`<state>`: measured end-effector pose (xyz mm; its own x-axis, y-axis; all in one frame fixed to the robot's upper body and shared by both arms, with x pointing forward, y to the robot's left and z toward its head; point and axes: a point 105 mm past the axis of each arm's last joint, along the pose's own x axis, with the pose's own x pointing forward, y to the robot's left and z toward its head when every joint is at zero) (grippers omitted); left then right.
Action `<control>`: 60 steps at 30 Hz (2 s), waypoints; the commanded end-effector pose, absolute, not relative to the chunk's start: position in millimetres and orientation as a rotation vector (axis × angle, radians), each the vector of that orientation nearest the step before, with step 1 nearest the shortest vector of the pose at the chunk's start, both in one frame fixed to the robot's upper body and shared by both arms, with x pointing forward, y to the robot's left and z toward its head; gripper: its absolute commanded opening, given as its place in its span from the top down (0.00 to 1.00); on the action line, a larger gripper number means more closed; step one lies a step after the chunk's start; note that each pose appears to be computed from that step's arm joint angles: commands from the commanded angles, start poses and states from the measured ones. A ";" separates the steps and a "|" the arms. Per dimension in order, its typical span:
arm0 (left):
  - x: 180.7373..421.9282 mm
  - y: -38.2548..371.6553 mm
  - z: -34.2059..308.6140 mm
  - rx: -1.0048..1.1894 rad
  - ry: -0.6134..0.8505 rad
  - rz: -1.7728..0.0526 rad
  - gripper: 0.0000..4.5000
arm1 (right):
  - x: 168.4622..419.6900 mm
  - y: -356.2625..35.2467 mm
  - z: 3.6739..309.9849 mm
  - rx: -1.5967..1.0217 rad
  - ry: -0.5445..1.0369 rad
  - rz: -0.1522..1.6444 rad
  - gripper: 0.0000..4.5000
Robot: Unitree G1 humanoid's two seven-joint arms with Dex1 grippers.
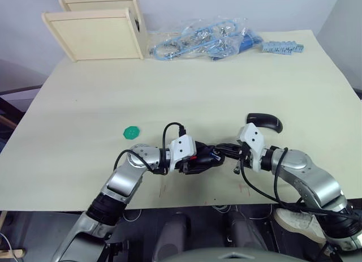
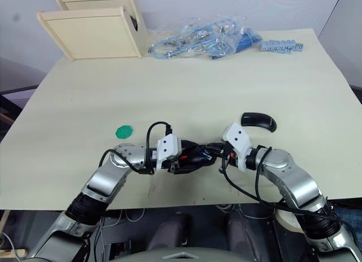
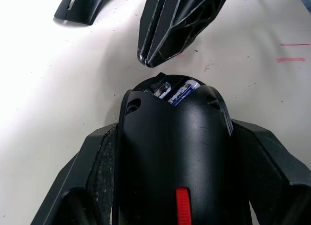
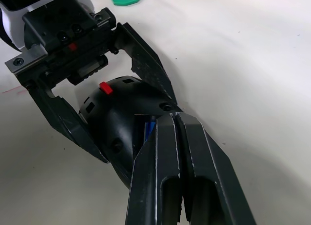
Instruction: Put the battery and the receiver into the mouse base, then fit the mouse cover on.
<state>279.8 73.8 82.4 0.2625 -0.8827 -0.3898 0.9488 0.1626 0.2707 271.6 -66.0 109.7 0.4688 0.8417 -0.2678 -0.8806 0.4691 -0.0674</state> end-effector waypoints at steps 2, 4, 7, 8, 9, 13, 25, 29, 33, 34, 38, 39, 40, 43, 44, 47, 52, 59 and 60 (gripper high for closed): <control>279.1 83.8 69.0 0.518 0.234 -1.296 0.35 | 270.2 -60.6 116.9 -0.216 0.161 1.085 0.98; 278.9 83.5 69.9 0.517 0.233 -1.296 0.35 | 271.2 -60.5 115.3 -0.217 0.163 1.084 0.98; 278.9 83.4 70.4 0.517 0.233 -1.295 0.35 | 272.4 -60.2 113.6 -0.215 0.165 1.082 0.98; 278.8 83.0 70.6 0.517 0.233 -1.295 0.35 | 272.4 -59.9 112.5 -0.214 0.168 1.084 0.98; 278.7 82.6 70.9 0.516 0.232 -1.295 0.35 | 272.4 -58.9 111.5 -0.212 0.170 1.086 0.98; 278.6 81.8 71.4 0.516 0.232 -1.295 0.35 | 272.9 -57.0 109.0 -0.214 0.174 1.091 0.98; 278.3 80.7 75.3 0.513 0.233 -1.293 0.35 | 273.3 -66.8 69.0 -0.210 0.372 1.059 0.98; 278.0 79.9 76.4 0.511 0.233 -1.292 0.35 | 270.2 -68.9 58.9 -0.140 0.456 1.042 0.98; 277.3 79.7 76.7 0.510 0.235 -1.292 0.35 | 267.3 -70.3 54.4 -0.083 0.509 1.037 0.98; 276.9 79.5 77.0 0.509 0.235 -1.293 0.35 | 266.6 -71.1 53.0 -0.061 0.524 1.032 0.98; 275.7 79.3 77.9 0.507 0.237 -1.295 0.35 | 261.4 -66.9 50.9 -0.025 0.562 1.051 0.98; 275.5 79.2 78.2 0.507 0.237 -1.295 0.35 | 260.6 -65.3 51.2 -0.034 0.563 1.058 0.98; 275.3 79.1 78.5 0.506 0.237 -1.295 0.35 | 260.3 -64.5 51.6 -0.041 0.563 1.062 0.98; 274.9 77.9 80.8 0.506 0.234 -1.296 0.35 | 261.5 -60.8 56.1 -0.038 0.549 1.065 0.98; 275.1 77.8 81.4 0.507 0.233 -1.296 0.35 | 266.8 -58.1 67.3 -0.015 0.491 1.059 0.98; 275.9 78.1 82.2 0.508 0.233 -1.295 0.35 | 278.5 -54.1 99.8 0.075 0.345 1.042 0.98; 275.3 78.6 82.2 0.513 0.237 -1.297 0.35 | 271.3 -58.0 145.8 0.113 0.180 1.116 0.98; 273.8 80.0 82.1 0.507 0.246 -1.302 0.35 | 256.0 -90.8 159.3 -0.109 0.072 1.090 0.98; 273.8 80.3 82.3 0.506 0.245 -1.302 0.35 | 253.9 -93.2 161.3 -0.104 0.050 1.092 0.98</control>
<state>278.1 79.1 83.6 0.2742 -0.8583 -0.4336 0.9556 0.1929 0.2226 263.5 -92.0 142.6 0.4782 0.8591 -0.1823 -0.8735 0.4869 0.0029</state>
